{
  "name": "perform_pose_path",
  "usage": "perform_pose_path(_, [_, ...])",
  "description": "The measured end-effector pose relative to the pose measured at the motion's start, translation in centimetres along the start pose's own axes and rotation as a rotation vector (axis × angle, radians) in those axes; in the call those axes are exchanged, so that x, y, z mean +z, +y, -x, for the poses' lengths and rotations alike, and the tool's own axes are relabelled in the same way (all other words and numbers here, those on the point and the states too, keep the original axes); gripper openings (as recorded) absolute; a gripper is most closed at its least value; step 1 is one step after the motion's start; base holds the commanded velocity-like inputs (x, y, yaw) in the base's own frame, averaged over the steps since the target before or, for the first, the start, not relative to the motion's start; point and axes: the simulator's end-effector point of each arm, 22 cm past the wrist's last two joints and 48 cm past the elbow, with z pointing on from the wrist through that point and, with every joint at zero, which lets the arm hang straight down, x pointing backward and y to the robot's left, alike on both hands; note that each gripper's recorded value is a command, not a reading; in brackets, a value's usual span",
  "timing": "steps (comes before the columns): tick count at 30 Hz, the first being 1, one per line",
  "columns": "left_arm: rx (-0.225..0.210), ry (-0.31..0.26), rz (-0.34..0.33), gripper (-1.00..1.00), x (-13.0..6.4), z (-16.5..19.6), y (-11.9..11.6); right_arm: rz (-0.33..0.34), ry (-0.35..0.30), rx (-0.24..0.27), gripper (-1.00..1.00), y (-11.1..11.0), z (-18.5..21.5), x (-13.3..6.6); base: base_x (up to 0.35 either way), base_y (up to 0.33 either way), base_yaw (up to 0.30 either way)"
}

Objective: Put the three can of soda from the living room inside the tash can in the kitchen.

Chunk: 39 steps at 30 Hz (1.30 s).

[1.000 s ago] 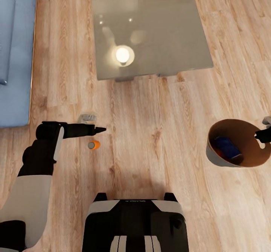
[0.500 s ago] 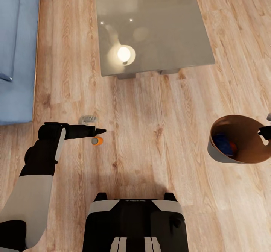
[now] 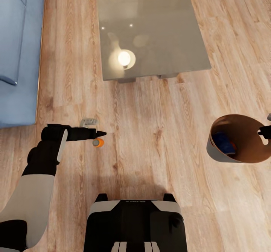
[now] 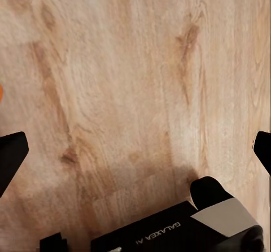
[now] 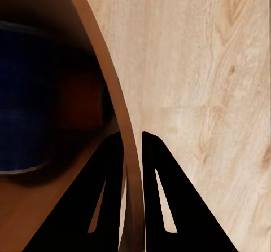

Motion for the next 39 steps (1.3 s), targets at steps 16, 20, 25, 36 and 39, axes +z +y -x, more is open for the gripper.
perform_pose_path(16, [-0.015,0.020,0.079,1.00,-2.1,-0.7,0.7,0.089,-0.042,0.012,-1.00,1.8,0.6,-3.6,0.000,0.000,0.027])
perform_pose_path(20, [-0.015,0.020,0.133,1.00,-2.9,-0.8,1.6,0.124,-0.068,0.061,-1.00,2.7,0.7,-4.0,0.000,0.000,0.070])
perform_pose_path(25, [-0.010,0.023,0.150,1.00,-3.4,-2.2,1.8,0.150,-0.103,0.115,-1.00,2.8,0.6,-4.7,0.000,0.000,0.082])
perform_pose_path(36, [-0.019,0.074,0.152,1.00,-1.5,-7.2,2.1,0.117,-0.011,0.087,-1.00,1.6,-1.9,-3.9,0.000,0.000,0.004])
perform_pose_path(39, [-0.029,0.099,0.150,1.00,-1.0,-8.8,2.2,0.131,0.000,0.073,-1.00,2.1,-1.9,-3.6,0.000,0.000,0.000])
